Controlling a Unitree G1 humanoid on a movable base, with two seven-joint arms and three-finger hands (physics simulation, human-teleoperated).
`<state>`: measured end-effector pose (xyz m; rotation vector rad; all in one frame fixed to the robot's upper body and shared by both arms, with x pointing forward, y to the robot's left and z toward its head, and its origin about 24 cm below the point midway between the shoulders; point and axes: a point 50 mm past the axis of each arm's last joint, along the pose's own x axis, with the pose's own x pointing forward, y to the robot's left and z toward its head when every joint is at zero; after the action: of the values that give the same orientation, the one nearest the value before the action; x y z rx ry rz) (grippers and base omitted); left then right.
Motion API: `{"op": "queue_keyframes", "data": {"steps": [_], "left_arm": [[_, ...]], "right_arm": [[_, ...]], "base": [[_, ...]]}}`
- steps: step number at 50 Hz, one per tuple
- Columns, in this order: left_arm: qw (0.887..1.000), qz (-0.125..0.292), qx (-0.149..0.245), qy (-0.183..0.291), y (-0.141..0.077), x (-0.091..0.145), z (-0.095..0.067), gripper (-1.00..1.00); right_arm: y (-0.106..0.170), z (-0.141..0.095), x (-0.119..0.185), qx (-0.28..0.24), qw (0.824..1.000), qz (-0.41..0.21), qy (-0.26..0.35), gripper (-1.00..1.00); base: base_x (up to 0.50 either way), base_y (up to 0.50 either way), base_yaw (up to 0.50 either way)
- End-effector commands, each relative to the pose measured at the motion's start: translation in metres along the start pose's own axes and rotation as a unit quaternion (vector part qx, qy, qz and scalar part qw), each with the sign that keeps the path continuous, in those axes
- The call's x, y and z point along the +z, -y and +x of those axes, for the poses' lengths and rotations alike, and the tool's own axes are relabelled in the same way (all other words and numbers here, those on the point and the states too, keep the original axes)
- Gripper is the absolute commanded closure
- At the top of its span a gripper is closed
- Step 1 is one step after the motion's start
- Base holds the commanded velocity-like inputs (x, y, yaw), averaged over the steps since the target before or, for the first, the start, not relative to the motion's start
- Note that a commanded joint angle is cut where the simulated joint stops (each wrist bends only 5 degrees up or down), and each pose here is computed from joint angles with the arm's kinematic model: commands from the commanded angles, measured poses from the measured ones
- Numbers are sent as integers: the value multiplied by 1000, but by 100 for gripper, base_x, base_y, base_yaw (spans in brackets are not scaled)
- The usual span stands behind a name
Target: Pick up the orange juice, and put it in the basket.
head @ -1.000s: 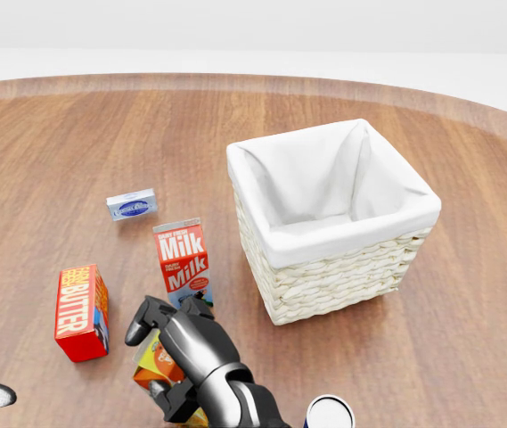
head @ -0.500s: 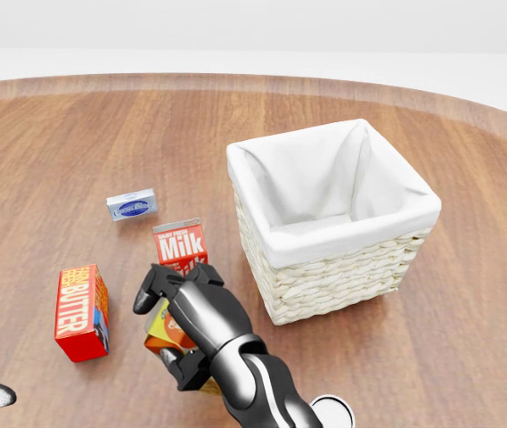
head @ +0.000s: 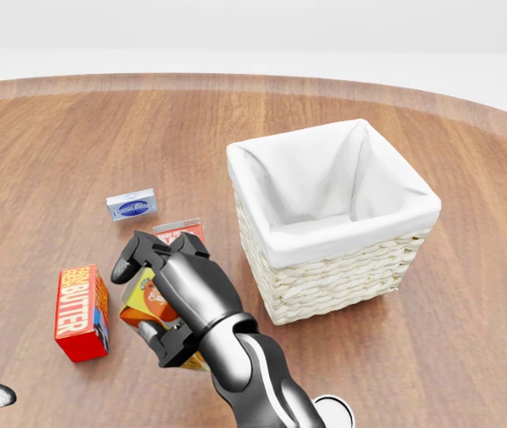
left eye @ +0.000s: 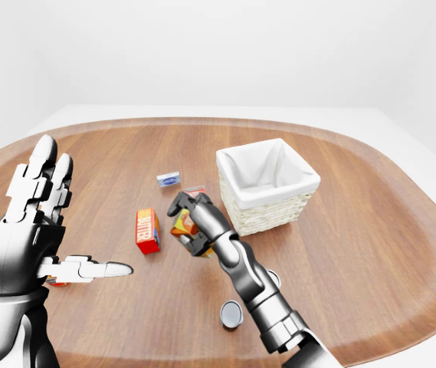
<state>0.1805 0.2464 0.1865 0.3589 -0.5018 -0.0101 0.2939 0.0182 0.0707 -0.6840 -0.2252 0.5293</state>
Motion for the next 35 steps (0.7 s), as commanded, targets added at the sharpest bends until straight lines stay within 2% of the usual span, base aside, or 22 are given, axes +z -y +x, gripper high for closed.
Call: {"op": "queue_keyframes", "data": {"steps": [1, 12, 35], "left_arm": [[1000, 0, 0, 0, 0, 0, 0, -100], [1000, 0, 0, 0, 0, 0, 0, -100], [1000, 0, 0, 0, 0, 0, 0, -100]], "right_arm": [[19, 5, 21, -36, 996, 64, 44, 100], [43, 8, 37, -77, 988, 100, 86, 100], [92, 20, 67, -148, 969, 127, 152, 100]], "base": [[0, 0, 0], [0, 0, 0], [0, 0, 0]]}}
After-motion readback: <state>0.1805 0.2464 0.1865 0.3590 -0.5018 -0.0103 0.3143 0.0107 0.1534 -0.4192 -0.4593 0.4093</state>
